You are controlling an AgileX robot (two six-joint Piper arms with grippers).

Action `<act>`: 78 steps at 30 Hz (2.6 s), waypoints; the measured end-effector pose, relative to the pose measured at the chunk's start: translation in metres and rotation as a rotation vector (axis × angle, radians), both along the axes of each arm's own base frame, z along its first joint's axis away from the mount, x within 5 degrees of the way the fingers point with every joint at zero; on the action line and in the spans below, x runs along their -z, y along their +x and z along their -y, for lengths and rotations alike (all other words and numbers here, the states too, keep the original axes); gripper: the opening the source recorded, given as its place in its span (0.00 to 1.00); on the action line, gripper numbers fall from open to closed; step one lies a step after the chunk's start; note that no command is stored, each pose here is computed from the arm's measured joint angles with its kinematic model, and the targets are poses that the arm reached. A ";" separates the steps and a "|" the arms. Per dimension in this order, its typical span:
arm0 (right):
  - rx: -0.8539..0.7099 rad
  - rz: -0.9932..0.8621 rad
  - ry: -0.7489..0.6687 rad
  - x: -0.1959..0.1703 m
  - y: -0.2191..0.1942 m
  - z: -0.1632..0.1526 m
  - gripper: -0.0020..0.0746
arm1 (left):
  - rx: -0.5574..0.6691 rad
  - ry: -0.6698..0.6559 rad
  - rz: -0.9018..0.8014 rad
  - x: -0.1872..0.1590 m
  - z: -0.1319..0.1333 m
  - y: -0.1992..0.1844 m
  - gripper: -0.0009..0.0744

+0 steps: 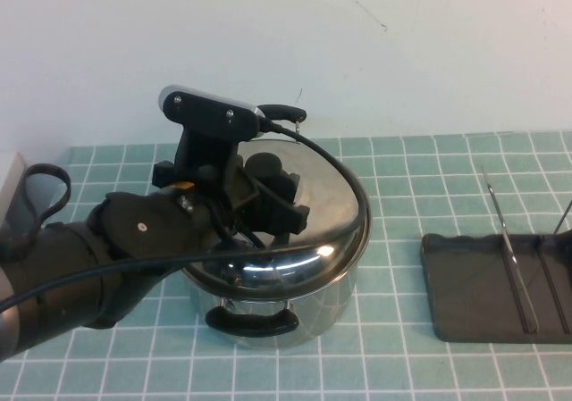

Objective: Put pot lid on rack
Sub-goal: Open the pot, then hand over the pot lid

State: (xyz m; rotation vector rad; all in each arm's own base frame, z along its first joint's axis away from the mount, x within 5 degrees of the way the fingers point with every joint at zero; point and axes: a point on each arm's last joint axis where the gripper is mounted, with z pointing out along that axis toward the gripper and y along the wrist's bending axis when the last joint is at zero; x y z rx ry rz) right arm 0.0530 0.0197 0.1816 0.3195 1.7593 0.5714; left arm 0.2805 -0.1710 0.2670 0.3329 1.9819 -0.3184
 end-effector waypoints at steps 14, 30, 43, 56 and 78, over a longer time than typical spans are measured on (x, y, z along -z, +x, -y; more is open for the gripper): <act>-0.010 0.011 -0.044 0.000 0.000 0.000 0.02 | 0.004 -0.041 0.050 -0.021 -0.005 -0.009 0.45; -0.133 0.119 -0.087 -0.057 -0.010 -0.011 0.02 | -0.044 -0.602 0.121 -0.123 -0.041 -0.071 0.45; -0.389 0.076 -0.095 -0.109 0.038 -0.030 0.44 | 0.057 -0.694 -0.188 -0.090 -0.010 -0.059 0.45; -0.700 -0.062 0.251 -0.120 0.108 -0.052 0.59 | 0.045 -0.687 -0.303 -0.064 0.008 -0.040 0.45; -0.799 -0.171 0.404 -0.136 0.166 -0.058 0.60 | 0.292 -0.613 -0.236 -0.073 0.026 -0.041 0.45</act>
